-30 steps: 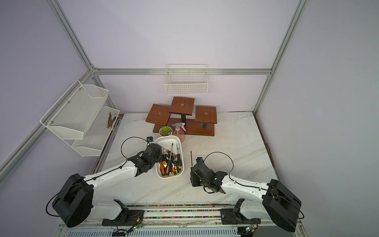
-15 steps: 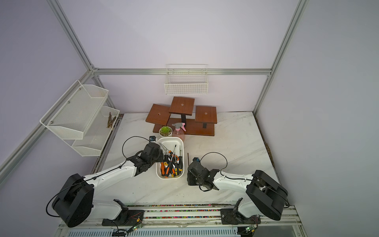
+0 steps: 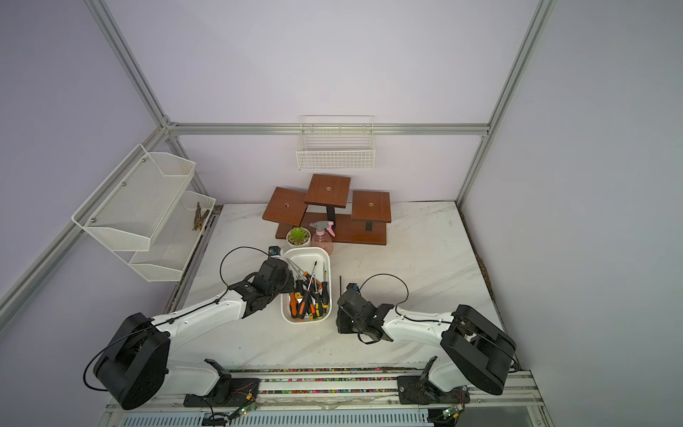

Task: Take out the screwdriver from the storage box
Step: Place the screwdriver at the center of the board.

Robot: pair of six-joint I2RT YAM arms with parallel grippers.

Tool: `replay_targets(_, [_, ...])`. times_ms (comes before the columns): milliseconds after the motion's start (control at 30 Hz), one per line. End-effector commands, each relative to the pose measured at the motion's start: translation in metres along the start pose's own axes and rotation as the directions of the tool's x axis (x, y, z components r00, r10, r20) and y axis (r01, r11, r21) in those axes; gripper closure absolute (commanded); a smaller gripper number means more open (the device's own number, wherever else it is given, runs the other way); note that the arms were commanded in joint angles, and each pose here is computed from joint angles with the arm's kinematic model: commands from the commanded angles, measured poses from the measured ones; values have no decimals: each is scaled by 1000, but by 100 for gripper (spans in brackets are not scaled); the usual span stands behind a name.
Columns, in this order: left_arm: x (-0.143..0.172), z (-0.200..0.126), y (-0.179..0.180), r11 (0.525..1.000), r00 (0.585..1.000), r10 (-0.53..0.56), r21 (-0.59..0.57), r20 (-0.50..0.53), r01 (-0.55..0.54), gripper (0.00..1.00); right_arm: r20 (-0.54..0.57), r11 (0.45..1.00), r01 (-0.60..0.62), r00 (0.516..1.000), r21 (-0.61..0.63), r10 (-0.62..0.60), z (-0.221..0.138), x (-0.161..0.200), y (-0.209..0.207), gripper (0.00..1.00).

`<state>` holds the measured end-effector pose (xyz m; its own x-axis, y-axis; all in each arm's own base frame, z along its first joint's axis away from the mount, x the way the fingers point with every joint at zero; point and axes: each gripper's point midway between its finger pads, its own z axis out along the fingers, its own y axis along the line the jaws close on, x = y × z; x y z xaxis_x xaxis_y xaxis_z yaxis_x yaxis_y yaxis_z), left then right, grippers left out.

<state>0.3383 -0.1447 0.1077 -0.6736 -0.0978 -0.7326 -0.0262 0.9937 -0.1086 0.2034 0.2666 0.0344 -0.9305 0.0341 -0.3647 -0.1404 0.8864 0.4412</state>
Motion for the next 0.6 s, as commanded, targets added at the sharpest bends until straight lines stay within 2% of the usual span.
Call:
replay_targets(0, [-23, -11, -6, 998, 995, -49, 41, 89, 45, 100, 33, 1000, -4, 999, -14, 4, 0, -8, 7, 53])
replay_targets(67, [-23, -12, -5, 998, 995, -48, 39, 88, 44, 100, 34, 1000, -4, 999, -15, 5, -1, -9, 7, 49])
replay_targets(333, [-20, -11, -5, 998, 995, -51, 42, 82, 48, 100, 59, 999, 5, 998, -32, -3, -9, -15, 14, 49])
replay_targets(567, [-20, -14, -6, 997, 996, -57, 52, 74, 53, 100, 142, 996, 82, 987, -24, -78, -44, -35, 39, 39])
